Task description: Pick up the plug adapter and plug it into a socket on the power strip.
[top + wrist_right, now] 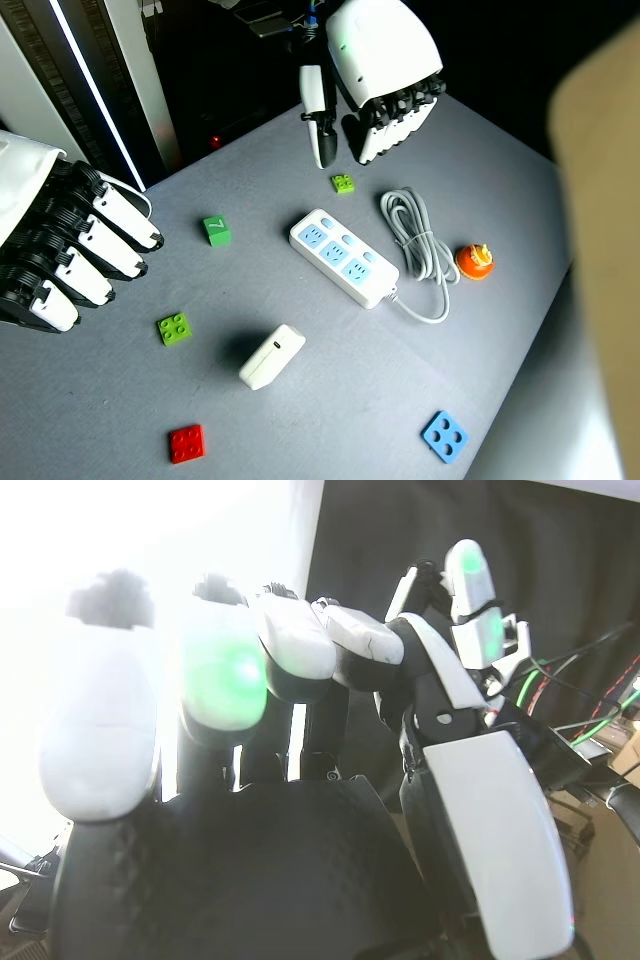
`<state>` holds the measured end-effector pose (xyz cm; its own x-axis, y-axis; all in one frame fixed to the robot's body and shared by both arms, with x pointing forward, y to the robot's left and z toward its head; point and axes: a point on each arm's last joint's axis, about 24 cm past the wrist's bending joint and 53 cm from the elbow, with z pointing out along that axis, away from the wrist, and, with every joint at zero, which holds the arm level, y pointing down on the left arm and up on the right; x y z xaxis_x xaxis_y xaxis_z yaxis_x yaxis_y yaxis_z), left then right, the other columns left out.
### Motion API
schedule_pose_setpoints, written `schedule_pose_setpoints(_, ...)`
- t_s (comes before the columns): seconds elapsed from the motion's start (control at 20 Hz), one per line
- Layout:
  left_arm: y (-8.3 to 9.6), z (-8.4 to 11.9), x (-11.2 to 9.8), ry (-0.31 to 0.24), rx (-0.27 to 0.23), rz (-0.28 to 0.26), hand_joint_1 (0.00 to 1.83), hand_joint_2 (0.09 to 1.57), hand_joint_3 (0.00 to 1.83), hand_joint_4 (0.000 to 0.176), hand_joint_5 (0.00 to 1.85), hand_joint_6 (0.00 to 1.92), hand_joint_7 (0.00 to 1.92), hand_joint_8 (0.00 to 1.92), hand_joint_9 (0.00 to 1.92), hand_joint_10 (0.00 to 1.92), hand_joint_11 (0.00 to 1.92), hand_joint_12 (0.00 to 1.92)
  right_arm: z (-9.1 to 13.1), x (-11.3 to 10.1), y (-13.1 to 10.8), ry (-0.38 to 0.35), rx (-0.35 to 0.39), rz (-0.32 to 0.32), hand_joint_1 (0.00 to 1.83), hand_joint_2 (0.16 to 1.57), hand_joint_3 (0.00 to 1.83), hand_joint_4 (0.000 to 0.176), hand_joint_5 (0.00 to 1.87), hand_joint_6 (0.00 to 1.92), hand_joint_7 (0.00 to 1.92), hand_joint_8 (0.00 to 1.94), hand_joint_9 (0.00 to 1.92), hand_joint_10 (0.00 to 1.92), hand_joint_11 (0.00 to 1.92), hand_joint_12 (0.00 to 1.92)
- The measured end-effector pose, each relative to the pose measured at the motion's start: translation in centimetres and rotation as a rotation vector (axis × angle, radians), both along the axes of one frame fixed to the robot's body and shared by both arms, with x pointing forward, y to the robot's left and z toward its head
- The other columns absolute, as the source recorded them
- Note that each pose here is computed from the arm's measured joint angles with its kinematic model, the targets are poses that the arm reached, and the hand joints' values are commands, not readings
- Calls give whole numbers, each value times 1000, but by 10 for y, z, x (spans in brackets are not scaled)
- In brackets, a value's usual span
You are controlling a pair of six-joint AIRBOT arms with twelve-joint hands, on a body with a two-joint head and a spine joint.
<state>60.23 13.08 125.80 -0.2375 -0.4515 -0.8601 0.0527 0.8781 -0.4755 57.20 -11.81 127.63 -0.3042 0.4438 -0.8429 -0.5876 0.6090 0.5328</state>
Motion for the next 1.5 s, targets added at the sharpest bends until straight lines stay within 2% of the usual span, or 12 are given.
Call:
schedule_pose_setpoints(0.05, 1, 0, 0, 1, 1, 3, 73, 1078, 109, 0, 0, 24, 0, 30, 14, 49, 0, 170, 0, 0, 0, -1, 0, 0, 83, 1072, 145, 0, 0, 21, 1, 21, 0, 19, 7, 40)
schedule_pose_setpoints(0.1, 2, -1, -1, 4, 2, 12, 58, 1129, 8, 0, 7, 2, 1, 1, 22, 4, 0, 147, 0, 0, 0, -4, -6, -2, 79, 1134, 18, 0, 0, 0, 0, 0, 0, 0, 15, 19)
schedule_pose_setpoints(0.4, 6, -6, -10, 31, -11, 46, 5, 1149, 3, 0, 0, 0, 0, 0, 19, 2, 0, 142, 1, 1, 0, 0, -7, -2, 114, 1128, 0, 0, 0, 0, 13, 5, 7, 3, 20, 27)
schedule_pose_setpoints(0.6, -3, -10, -24, 68, -23, 70, 57, 1145, 0, 0, 0, 0, 7, 1, 29, 3, 0, 118, -16, 7, 11, 109, -50, -3, 92, 1127, 0, 0, 14, 5, 25, 7, 23, 7, 46, 45)
schedule_pose_setpoints(0.7, -10, -10, -33, 70, -12, 69, 4, 1163, 6, 0, 0, 0, 0, 0, 6, 2, 0, 61, -23, 16, 12, 200, -32, -14, 364, 1056, 0, 0, 9, 1, 26, 4, 29, 6, 56, 55)
schedule_pose_setpoints(0.85, -19, -19, -49, 106, 11, 82, 58, 1159, 0, 0, 0, 0, 0, 0, 20, 5, 13, 78, -29, 37, 7, 307, 22, -37, 489, 1017, 0, 0, 24, 0, 36, 0, 49, 1, 81, 100)
schedule_pose_setpoints(0.9, -20, -21, -55, 113, 24, 95, 36, 1166, 0, 0, 13, 0, 10, 0, 35, 0, 2, 161, -32, 43, 7, 320, 21, -40, 568, 1008, 0, 0, 30, 0, 41, 0, 58, 2, 82, 112)
schedule_pose_setpoints(0.95, -22, -23, -60, 120, 34, 100, 38, 1169, 0, 0, 26, 4, 22, 3, 42, 2, 0, 182, -34, 46, 9, 326, 16, -37, 613, 1019, 0, 0, 34, 0, 41, 2, 64, 1, 16, 278)
schedule_pose_setpoints(1.05, -25, -30, -68, 135, 43, 103, 75, 1165, 0, 0, 7, 4, 22, 3, 28, 3, 0, 98, -40, 49, 15, 361, 15, -25, 778, 1035, 0, 0, 33, 5, 27, 3, 50, 2, 0, 334)
schedule_pose_setpoints(1.2, -35, -43, -80, 168, 52, 90, 80, 1157, 5, 0, 17, 1, 47, 0, 46, 0, 0, 158, -60, 65, 22, 449, 4, -23, 845, 1066, 5, 0, 36, 3, 1, 0, 8, 0, 0, 222)
schedule_pose_setpoints(1.3, -43, -51, -87, 183, 19, 84, 50, 1169, 6, 0, 9, 0, 39, 0, 50, 1, 0, 178, -66, 76, 27, 470, 5, -24, 887, 1090, 7, 0, 34, 6, 0, 0, 0, 0, 0, 180)
schedule_pose_setpoints(1.5, -62, -63, -96, 205, 18, 42, 5, 1183, 4, 0, 10, 0, 27, 0, 28, 0, 0, 141, -62, 100, 35, 451, 40, -35, 982, 1081, 0, 0, 80, 6, 4, 0, 12, 2, 0, 254)
